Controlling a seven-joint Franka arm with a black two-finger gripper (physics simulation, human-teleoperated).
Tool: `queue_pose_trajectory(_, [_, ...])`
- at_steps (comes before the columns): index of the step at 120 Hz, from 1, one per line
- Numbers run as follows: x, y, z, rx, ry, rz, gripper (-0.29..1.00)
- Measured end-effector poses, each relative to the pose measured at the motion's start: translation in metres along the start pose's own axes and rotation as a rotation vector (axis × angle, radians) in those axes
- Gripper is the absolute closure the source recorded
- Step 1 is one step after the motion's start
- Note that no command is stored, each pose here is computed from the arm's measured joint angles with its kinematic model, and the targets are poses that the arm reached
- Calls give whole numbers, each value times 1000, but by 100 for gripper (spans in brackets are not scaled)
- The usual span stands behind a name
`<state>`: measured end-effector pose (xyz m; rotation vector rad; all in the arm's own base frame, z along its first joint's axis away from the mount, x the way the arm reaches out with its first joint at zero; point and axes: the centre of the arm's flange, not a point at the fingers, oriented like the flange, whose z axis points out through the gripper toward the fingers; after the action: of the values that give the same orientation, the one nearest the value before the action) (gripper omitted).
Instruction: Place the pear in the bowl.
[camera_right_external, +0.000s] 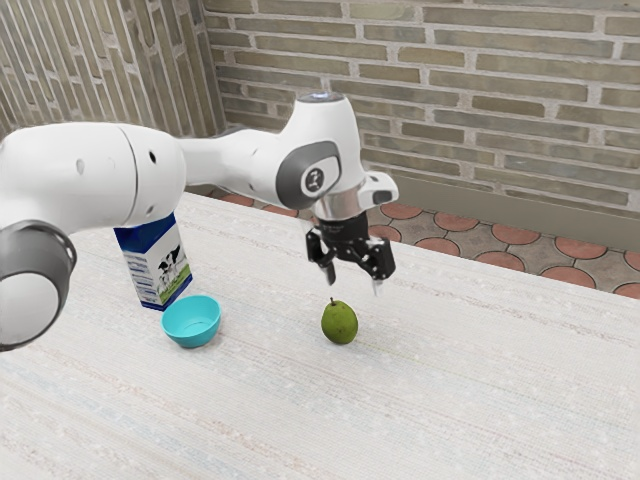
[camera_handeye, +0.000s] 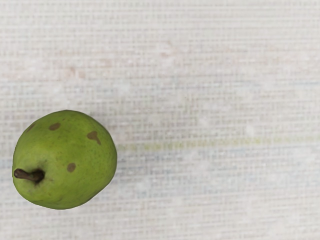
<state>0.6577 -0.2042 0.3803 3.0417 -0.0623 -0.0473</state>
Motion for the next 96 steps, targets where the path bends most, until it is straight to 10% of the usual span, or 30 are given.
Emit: queue_pose_trajectory(96, [-36,-50,58,-6,-7,-193,0])
